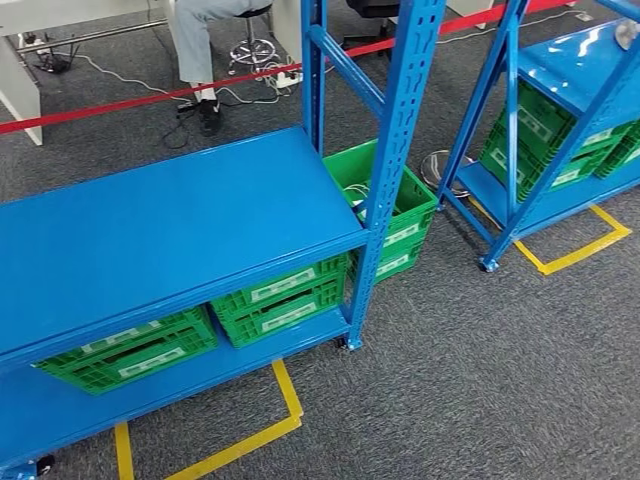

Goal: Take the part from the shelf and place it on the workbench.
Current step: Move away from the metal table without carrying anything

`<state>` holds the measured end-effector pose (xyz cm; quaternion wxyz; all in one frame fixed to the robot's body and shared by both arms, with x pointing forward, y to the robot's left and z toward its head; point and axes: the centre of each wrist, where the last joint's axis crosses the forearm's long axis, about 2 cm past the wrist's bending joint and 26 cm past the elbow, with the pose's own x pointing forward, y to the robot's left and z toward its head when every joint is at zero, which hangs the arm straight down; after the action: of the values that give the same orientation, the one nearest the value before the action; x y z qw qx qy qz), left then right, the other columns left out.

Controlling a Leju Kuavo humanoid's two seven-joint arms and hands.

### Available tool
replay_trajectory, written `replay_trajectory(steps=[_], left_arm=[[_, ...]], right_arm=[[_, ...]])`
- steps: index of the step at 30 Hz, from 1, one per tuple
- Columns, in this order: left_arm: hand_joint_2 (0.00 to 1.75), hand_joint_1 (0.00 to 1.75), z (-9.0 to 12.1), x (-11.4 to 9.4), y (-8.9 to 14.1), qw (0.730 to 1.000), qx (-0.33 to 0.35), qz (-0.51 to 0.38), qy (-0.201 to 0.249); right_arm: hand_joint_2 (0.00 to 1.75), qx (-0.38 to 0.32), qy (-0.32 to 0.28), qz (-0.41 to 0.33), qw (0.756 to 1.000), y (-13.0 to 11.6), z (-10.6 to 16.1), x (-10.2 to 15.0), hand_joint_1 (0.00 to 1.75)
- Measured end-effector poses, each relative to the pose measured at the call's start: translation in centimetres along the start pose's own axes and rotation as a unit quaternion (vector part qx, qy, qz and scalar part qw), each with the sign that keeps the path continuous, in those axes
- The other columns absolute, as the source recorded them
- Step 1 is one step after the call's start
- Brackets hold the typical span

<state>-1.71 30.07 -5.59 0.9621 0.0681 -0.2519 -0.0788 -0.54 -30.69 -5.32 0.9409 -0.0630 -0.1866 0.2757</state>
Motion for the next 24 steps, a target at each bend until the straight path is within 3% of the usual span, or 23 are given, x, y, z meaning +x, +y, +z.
replay_trajectory(steps=[24], left_arm=[[0.0, 0.0, -0.17, 0.13, 0.04, 1.0, 0.001, -0.006, -0.005]], right_arm=[[0.0, 0.001, -0.006, 0.011, 1.0, 0.04, -0.09, -0.05, 0.0]])
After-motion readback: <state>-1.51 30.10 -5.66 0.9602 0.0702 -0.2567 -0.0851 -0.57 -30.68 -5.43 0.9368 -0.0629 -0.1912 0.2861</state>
